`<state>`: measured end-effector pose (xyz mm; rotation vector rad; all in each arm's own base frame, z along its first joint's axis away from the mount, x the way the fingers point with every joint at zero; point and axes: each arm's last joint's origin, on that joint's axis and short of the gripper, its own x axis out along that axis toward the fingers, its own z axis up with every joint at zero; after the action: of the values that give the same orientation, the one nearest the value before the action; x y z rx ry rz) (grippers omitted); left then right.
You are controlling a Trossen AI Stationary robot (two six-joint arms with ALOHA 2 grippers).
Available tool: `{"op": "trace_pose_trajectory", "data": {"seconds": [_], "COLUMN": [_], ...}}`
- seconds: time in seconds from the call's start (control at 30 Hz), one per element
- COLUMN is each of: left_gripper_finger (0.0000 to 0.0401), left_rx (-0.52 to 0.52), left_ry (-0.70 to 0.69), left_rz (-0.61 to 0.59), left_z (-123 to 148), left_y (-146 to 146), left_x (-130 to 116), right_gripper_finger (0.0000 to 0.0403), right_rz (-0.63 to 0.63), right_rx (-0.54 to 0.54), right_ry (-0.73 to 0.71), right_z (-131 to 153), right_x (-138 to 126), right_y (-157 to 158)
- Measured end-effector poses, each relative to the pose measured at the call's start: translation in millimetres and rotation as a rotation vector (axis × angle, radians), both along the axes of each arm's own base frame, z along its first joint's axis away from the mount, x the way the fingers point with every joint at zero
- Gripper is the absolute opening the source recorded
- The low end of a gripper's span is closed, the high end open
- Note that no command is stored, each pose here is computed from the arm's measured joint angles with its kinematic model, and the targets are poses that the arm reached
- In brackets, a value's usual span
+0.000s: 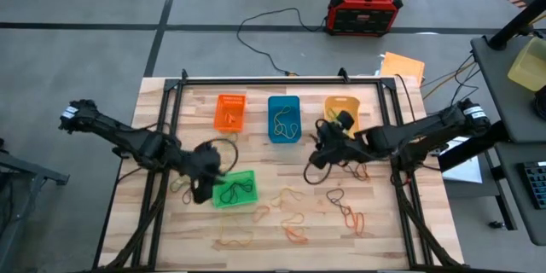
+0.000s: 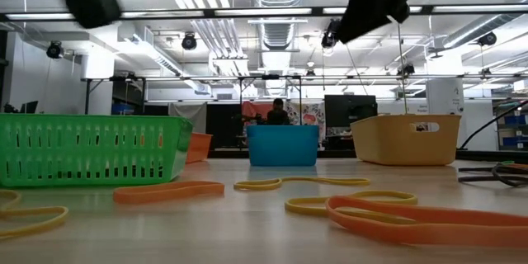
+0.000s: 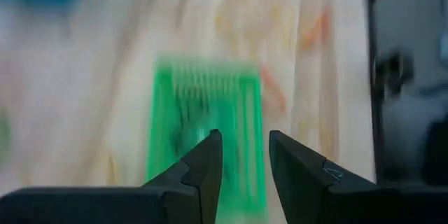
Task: Sort rubber bands into baskets
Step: Put the violet rubberband into the green bin
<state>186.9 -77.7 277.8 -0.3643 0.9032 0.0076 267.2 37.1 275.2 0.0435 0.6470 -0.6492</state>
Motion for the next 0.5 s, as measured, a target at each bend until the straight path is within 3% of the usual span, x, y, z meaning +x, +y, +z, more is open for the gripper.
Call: {"op": "trace_pose_trajectory", "data": {"seconds": [0.1,0.2,0.5], "left_gripper_finger": [0.0103,0.0103,0.0101], "left_rx": [-0.032,0.022,0.137], "left_ry": [0.206,0.368,0.561], "left_rz": [0.029,0.040,0.050], "left_z": [0.5,-0.6,-33.2], "left_y": [-13.7,-24.6,-38.7], "left_x": [-12.6,-21.6,-17.4], "right_gripper_finger": [0.0127,0.0121,0.0112], "right_rz": [0.044,0.057,0.043], "right_rx": [-0.003,-0.002,0.005], "right_ry": [-0.020,-0.019,-0.005], "right_z": [1.7,0.7,-7.2], "right_x": [0.4,-0.4,-1.6], "right_y": [9.8,13.5,13.0]}}
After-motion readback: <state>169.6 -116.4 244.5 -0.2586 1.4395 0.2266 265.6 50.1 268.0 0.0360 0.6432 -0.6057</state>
